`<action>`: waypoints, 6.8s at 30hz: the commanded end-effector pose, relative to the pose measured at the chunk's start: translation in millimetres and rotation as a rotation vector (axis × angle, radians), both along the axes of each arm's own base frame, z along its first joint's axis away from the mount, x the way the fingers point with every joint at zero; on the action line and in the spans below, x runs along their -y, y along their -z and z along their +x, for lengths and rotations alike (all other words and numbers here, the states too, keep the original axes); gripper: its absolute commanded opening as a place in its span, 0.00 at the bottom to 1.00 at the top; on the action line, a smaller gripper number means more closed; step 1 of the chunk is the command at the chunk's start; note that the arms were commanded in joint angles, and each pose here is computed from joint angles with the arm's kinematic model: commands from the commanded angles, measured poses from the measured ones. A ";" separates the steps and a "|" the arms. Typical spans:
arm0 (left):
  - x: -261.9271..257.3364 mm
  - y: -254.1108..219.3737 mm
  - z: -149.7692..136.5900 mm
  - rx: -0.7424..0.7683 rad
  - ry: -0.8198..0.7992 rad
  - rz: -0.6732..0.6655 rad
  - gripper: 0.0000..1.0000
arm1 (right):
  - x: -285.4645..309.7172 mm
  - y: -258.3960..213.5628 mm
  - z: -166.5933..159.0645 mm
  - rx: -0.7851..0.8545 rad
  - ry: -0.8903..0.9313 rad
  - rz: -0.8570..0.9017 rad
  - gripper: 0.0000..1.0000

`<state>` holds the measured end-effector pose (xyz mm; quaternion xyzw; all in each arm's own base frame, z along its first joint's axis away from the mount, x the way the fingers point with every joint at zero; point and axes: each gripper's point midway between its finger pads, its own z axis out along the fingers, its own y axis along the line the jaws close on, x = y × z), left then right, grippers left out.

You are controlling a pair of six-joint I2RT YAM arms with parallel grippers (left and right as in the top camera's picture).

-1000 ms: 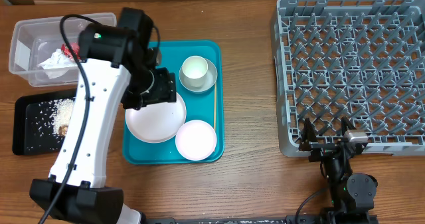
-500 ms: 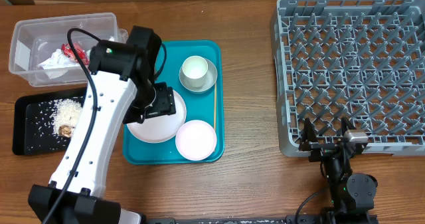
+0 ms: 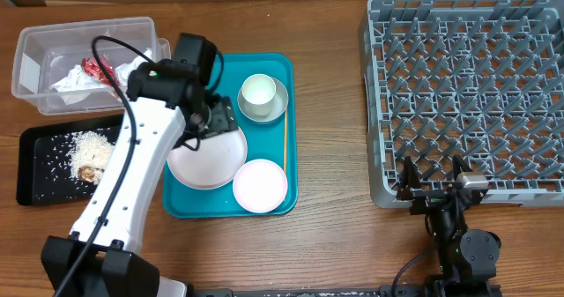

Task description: Sort waste into correct bins and load items into the dishwasher

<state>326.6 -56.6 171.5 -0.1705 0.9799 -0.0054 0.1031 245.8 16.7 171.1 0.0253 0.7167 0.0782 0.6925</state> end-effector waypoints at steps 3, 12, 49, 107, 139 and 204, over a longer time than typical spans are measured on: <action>-89.5 -8.6 10.0 0.082 -0.386 0.135 0.89 | 1.9 1.4 0.2 0.005 0.011 -0.006 1.00; -156.3 -2.6 -9.3 0.040 -0.731 -0.043 0.99 | 1.9 1.5 0.2 0.005 0.011 -0.006 1.00; -168.0 -2.7 -12.7 0.043 -0.767 -0.042 1.00 | -94.9 -159.5 -87.1 0.157 -0.831 0.846 1.00; -168.0 -2.7 -12.7 0.043 -0.767 -0.042 1.00 | -371.2 85.0 -42.9 -1.014 -0.711 -0.185 1.00; -168.0 -2.7 -12.7 0.043 -0.767 -0.042 1.00 | -367.1 141.9 -39.4 -0.898 -0.482 -0.394 0.60; -168.0 -2.7 -12.7 0.043 -0.767 -0.042 1.00 | -386.5 91.8 -23.4 -0.922 -0.419 -0.375 0.04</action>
